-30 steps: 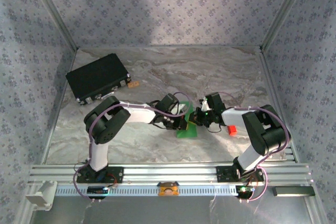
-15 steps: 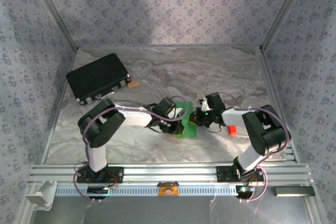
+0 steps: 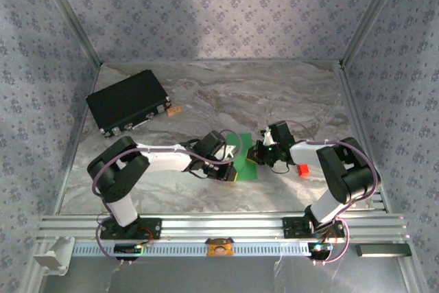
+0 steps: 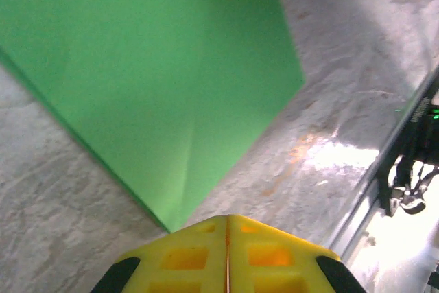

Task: Fold a paper plane with a square sheet of paper (pick it up from the middle)
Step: Fold the triangle a second time at the center of the table.

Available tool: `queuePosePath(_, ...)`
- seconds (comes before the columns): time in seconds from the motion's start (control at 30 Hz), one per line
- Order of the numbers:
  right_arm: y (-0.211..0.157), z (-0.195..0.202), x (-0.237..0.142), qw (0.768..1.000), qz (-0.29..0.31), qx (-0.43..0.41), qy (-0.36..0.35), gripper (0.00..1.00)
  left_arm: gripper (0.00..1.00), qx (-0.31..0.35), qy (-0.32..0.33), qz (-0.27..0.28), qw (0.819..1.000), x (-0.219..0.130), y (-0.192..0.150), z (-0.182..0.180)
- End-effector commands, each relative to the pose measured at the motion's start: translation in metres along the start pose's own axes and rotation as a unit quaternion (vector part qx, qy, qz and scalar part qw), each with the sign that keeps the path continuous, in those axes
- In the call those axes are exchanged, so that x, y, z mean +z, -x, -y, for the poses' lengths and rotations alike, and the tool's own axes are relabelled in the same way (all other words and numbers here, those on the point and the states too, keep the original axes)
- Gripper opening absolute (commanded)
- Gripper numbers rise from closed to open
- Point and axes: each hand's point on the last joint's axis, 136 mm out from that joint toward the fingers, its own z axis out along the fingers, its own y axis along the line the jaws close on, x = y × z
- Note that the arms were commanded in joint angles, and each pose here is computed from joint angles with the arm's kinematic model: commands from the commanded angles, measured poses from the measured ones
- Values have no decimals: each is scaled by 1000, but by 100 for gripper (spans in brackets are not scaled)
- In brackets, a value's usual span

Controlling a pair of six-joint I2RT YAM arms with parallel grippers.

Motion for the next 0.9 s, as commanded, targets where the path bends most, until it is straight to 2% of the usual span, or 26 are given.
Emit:
queuePosePath(0.0, -18, 36, -1, 997, -15, 33, -67, 0, 8, 23, -9, 32, 999, -9, 15, 13)
queuePosePath(0.23, -17, 32, -1, 998, -14, 29, -58, 0, 8, -7, 8, 39, 999, 5, 23, -7)
queuePosePath(0.5, -8, 10, -6, 1000, -7, 8, -27, 0, 4, -31, 33, 6, 999, 20, 7, -28)
queuePosePath(0.63, -7, -10, -14, 1000, 9, -2, 12, 0, 2, -41, 39, -1, 998, 21, -1, -35)
queuePosePath(0.87, -40, -20, 1, 999, -43, -26, 3, 0, 0, -46, 48, 2, 998, 21, 1, -38)
